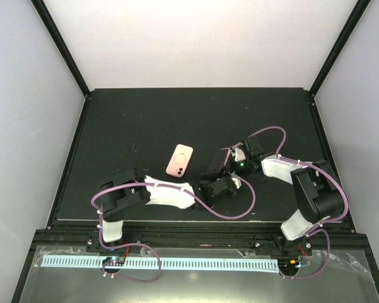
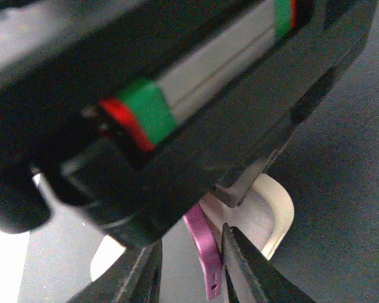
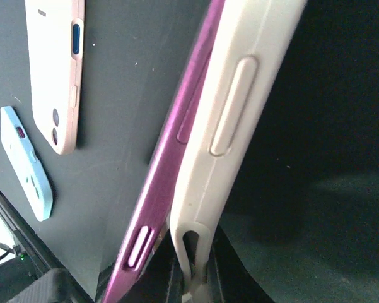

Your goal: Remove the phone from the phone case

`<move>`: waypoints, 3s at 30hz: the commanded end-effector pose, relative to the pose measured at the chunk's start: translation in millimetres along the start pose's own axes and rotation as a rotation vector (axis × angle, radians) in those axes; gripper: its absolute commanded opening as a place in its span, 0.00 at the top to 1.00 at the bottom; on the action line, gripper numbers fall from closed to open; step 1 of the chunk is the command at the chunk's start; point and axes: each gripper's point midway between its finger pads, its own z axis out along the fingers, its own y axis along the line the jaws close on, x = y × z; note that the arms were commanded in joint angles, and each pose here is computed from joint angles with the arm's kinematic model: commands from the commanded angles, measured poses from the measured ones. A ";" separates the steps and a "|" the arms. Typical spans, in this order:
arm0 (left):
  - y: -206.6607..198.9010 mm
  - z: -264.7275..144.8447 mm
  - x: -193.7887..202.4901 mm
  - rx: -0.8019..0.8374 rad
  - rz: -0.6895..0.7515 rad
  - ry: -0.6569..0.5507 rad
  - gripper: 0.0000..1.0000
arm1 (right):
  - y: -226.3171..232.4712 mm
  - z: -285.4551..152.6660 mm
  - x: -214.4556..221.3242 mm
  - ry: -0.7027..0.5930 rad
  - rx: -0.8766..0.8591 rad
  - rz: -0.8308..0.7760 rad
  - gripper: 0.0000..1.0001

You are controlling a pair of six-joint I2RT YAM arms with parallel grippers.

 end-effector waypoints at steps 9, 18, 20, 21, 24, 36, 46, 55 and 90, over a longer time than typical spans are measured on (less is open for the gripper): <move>7.2 8.4 -7.0 -0.068 -0.031 -0.008 0.98 | 9.8 -2.2 -1.5 0.007 -0.025 -0.034 0.99; 13.3 -0.7 -12.0 -0.046 -0.077 -0.042 0.98 | 3.3 -7.5 -10.3 -0.026 0.017 -0.043 0.99; 18.1 -7.4 -14.0 -0.037 -0.106 -0.065 0.98 | 0.2 -11.9 -15.3 -0.050 0.031 -0.042 0.99; 21.8 -10.8 -15.3 -0.035 -0.123 -0.076 0.98 | -1.3 -14.1 -17.4 -0.062 0.037 -0.040 0.99; 32.1 -18.3 -16.6 -0.036 -0.170 -0.094 0.98 | -3.8 -18.1 -21.9 -0.085 0.051 -0.043 0.99; 52.3 -38.0 -12.2 -0.038 -0.306 -0.126 0.98 | -10.6 -26.4 -31.8 -0.119 0.067 -0.033 0.99; 67.9 -90.3 -20.4 0.072 -0.519 -0.283 0.98 | -8.0 -46.2 -52.7 -0.219 0.088 -0.091 0.99; 55.7 -105.7 -2.5 0.106 -0.530 -0.279 0.98 | 21.6 -121.6 -107.4 -0.344 0.154 -0.472 0.99; 43.9 -116.5 11.1 0.066 -0.525 -0.246 0.98 | -170.1 -176.2 -148.9 0.256 0.288 -0.128 0.99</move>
